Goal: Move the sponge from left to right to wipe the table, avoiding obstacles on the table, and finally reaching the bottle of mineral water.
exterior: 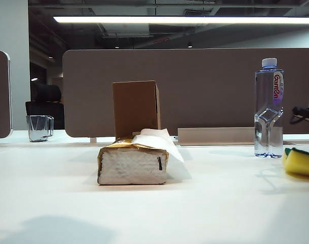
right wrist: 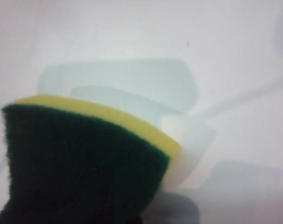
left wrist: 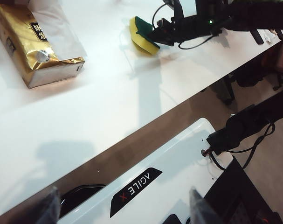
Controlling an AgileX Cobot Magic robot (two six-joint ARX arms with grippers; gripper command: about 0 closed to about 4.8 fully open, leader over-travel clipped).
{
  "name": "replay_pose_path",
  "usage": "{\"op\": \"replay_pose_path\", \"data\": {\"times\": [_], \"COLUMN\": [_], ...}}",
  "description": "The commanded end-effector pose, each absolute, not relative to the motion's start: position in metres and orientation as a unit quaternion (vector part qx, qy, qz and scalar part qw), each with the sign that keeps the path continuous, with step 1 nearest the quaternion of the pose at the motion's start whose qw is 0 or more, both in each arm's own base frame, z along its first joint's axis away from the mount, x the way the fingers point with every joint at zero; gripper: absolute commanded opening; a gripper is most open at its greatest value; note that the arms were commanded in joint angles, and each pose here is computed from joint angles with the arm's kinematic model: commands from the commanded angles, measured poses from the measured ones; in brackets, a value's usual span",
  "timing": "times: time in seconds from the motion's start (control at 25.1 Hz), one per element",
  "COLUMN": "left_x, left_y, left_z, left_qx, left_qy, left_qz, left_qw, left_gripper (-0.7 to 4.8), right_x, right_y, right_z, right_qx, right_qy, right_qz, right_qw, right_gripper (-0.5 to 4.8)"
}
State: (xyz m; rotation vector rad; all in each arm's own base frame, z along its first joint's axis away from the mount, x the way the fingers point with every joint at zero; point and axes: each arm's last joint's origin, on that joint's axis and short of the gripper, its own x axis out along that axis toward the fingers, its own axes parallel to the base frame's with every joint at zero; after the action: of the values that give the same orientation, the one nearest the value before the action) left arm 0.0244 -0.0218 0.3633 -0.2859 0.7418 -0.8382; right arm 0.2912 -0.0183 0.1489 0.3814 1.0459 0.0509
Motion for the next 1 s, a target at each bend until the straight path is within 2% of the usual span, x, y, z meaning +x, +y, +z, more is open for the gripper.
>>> {"op": "replay_pose_path", "data": {"times": [0.04, 0.6, 0.88, 1.0], "left_x": [0.023, 0.023, 0.023, 0.023], "left_y": [-0.022, -0.022, -0.022, -0.022], "left_z": [0.364, 0.365, 0.365, 0.365], "left_qx": [-0.136, -0.135, -0.134, -0.134], "left_qy": [0.348, 0.346, 0.346, 0.346], "left_qz": [-0.400, -0.400, -0.400, -0.400], "left_qw": [0.837, 0.838, 0.838, 0.838], "left_gripper": [3.54, 3.54, 3.54, 3.53], "right_x": [0.297, 0.343, 0.346, 0.347], "right_y": [-0.022, -0.026, -0.025, -0.024], "right_z": [0.134, 0.136, 0.140, 0.141], "right_qx": [0.165, 0.165, 0.181, 0.195], "right_qy": [0.534, 0.519, 0.516, 0.515], "right_qz": [-0.018, -0.017, 0.002, 0.015], "right_qw": [0.829, 0.838, 0.837, 0.834], "right_gripper": [-0.09, -0.09, -0.08, 0.69]}}
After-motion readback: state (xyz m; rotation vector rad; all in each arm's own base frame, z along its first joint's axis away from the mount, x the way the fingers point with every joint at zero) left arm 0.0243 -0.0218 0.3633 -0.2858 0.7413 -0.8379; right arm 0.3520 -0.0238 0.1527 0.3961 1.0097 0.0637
